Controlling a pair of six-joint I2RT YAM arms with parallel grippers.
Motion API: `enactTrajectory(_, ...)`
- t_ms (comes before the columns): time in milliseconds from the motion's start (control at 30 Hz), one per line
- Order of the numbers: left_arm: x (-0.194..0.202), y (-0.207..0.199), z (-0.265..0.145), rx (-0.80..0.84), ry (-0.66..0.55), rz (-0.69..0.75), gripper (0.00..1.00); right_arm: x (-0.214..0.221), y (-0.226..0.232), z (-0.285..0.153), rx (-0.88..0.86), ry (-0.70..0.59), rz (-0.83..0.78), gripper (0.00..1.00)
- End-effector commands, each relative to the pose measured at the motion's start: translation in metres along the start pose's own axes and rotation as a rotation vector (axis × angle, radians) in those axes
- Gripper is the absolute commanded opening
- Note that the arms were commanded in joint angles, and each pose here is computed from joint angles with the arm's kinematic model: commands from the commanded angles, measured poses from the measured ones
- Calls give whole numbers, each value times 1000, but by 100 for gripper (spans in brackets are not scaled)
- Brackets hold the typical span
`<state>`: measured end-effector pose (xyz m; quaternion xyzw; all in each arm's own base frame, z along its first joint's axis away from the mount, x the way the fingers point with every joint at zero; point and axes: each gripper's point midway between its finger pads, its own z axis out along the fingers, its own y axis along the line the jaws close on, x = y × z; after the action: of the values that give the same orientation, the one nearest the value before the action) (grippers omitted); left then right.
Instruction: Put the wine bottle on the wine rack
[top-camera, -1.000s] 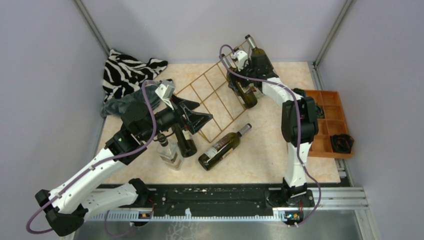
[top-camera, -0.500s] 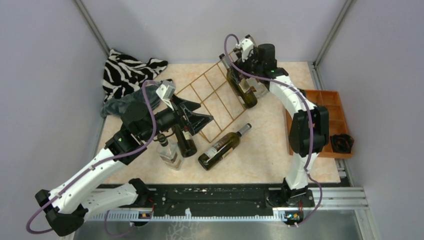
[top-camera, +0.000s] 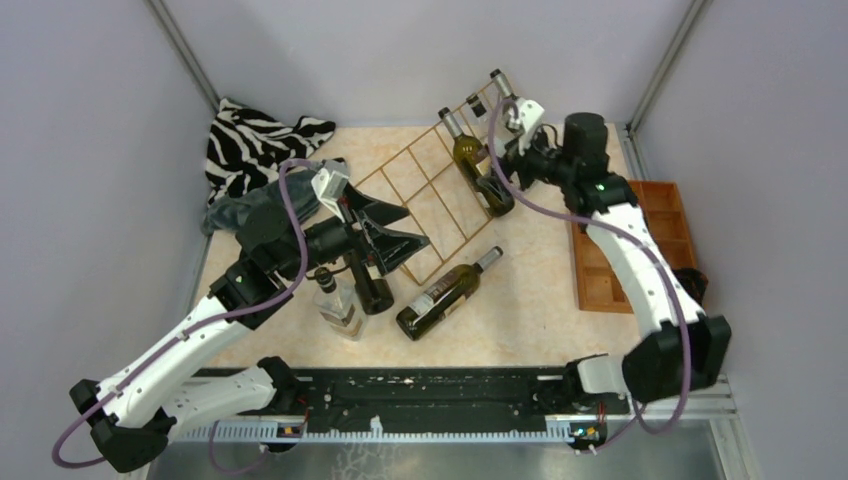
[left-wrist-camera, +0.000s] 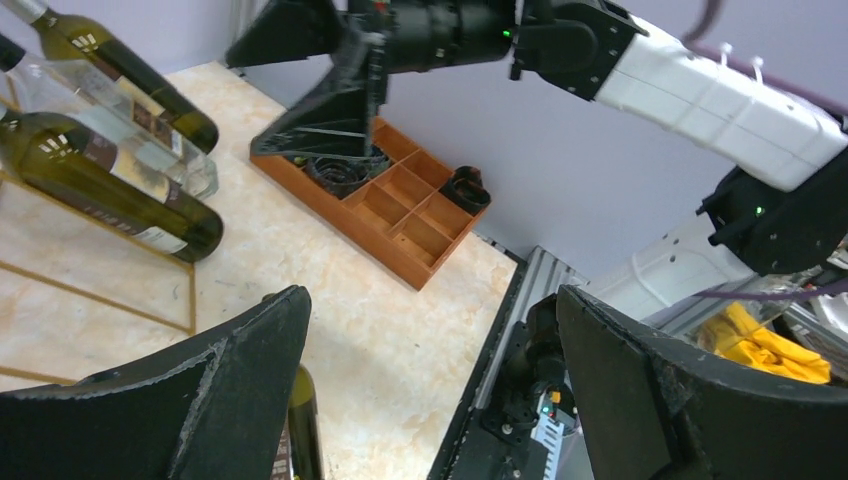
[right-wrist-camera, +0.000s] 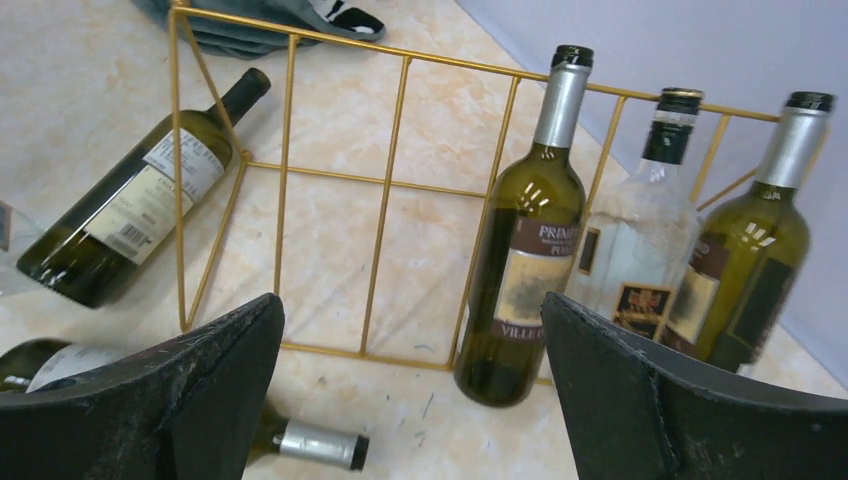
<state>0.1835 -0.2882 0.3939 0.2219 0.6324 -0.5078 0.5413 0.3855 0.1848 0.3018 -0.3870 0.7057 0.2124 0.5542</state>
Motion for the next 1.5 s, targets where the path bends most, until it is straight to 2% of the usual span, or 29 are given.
enactTrajectory(0,-25,-26,-1,108,-60,-1,99,-10,12,-57,-9,-45,-64,99)
enactTrajectory(200,-21,-32,6,157,-38,-40,99,33,27,-94,37,5,-20,99)
enactTrajectory(367,-13,-44,17,240,32,-57,99,51,39,-108,24,-32,34,99)
enactTrajectory(533,2,-44,41,229,128,-96,99,64,36,-112,26,-66,87,99)
enactTrajectory(733,33,-53,75,105,224,22,99,79,39,-106,-5,-85,126,98)
enactTrajectory(1000,70,-20,95,-34,292,91,99,98,32,-105,52,-37,154,99)
enactTrajectory(1267,86,-9,117,-73,370,194,97,110,26,-106,91,-14,148,99)
enactTrajectory(1467,103,-17,120,-103,442,282,96,114,19,-115,128,-29,145,99)
